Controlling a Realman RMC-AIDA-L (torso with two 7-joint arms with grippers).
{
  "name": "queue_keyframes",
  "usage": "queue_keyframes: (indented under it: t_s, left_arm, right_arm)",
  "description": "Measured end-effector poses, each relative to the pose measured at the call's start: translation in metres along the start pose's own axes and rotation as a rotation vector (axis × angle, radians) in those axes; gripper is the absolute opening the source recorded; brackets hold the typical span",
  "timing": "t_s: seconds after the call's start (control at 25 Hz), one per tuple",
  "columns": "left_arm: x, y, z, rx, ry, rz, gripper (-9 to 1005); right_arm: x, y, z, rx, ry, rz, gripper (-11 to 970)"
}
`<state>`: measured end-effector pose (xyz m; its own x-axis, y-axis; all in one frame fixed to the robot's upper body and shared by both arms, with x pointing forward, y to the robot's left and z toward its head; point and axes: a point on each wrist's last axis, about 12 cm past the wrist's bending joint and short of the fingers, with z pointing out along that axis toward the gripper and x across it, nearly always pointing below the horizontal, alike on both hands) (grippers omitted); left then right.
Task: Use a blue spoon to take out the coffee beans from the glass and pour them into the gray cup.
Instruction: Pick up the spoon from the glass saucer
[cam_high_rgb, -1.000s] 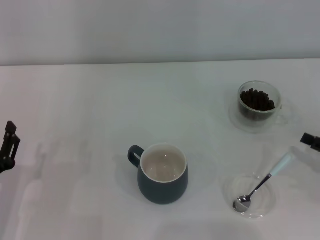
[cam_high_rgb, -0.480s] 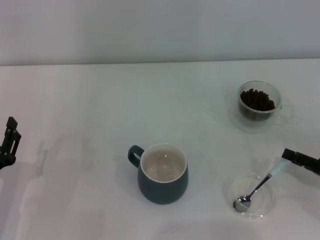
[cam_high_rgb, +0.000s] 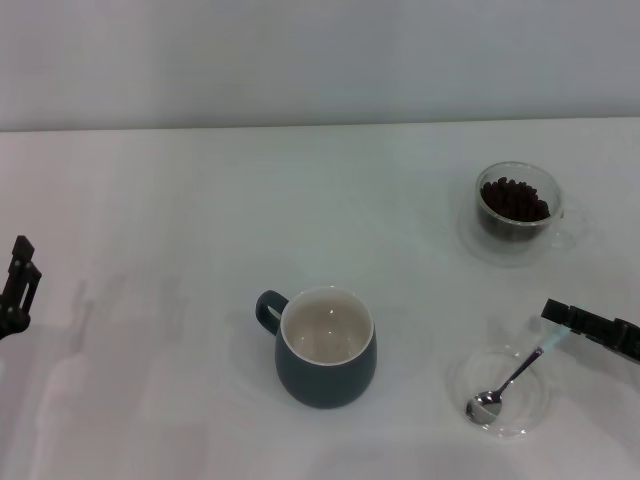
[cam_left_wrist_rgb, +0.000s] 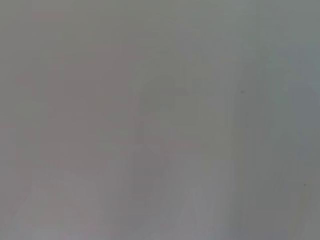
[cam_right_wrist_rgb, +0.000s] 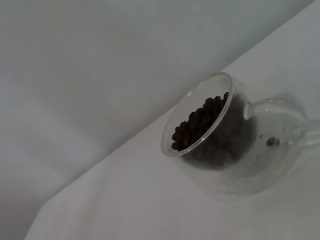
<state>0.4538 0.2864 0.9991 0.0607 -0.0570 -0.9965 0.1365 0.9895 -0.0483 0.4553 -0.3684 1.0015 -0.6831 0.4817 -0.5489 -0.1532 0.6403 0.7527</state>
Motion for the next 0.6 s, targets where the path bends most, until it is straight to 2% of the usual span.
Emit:
queue_keyframes:
  t_s: [0.28, 0.52, 0.6]
  left_arm:
    - [-0.0004, 0.0004, -0.0001, -0.002, -0.003, 0.000, 643]
    - [-0.0005, 0.0006, 0.0000, -0.004, -0.005, 0.000, 643]
    - [-0.0006, 0.0006, 0.0000, -0.005, -0.005, -0.001, 643]
  right_arm:
    - [0.0011, 0.0011, 0.0022, -0.004, -0.006, 0.005, 709]
    - [0.0009, -0.0010, 0.0006, 0.012, -0.023, 0.014, 556]
    - [0.0006, -0.0011, 0.0005, 0.012, -0.024, 0.013, 429]
